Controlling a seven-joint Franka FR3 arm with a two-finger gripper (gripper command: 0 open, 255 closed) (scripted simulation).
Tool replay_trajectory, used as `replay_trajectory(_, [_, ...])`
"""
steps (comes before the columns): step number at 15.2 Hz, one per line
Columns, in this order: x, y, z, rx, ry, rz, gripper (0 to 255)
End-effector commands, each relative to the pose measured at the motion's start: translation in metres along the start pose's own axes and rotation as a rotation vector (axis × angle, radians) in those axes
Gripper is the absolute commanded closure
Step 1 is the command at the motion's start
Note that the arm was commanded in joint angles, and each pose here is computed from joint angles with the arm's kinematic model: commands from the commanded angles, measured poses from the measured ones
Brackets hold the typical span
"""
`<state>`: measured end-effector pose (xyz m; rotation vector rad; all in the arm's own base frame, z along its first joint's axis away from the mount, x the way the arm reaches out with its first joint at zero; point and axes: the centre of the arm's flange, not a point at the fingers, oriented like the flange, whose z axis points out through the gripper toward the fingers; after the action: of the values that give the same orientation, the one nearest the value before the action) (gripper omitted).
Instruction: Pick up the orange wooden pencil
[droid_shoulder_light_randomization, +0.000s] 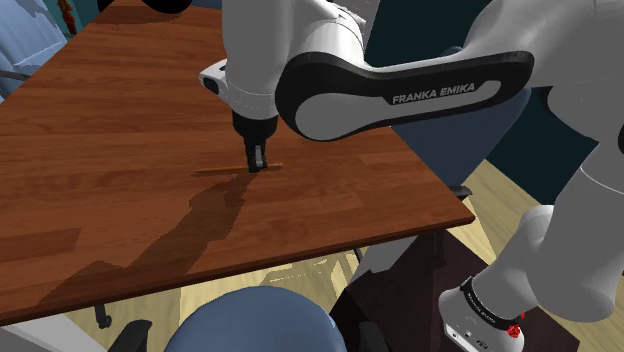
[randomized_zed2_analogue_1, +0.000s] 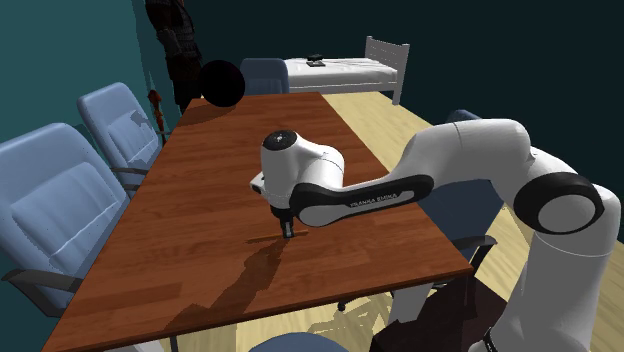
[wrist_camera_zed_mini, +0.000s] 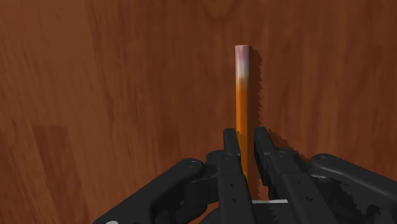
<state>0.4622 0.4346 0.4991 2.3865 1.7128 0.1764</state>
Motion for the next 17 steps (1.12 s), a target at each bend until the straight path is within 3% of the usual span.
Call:
replay_trajectory(1, [0.0,0.0,0.0,0.0,-0.001,0.0,255])
replay_trajectory(3, [-0.001,0.0,0.001,0.0,-0.001,0.0,255])
replay_trajectory(17, [-0.002,0.017,-0.071,0.0,-0.001,0.0,255])
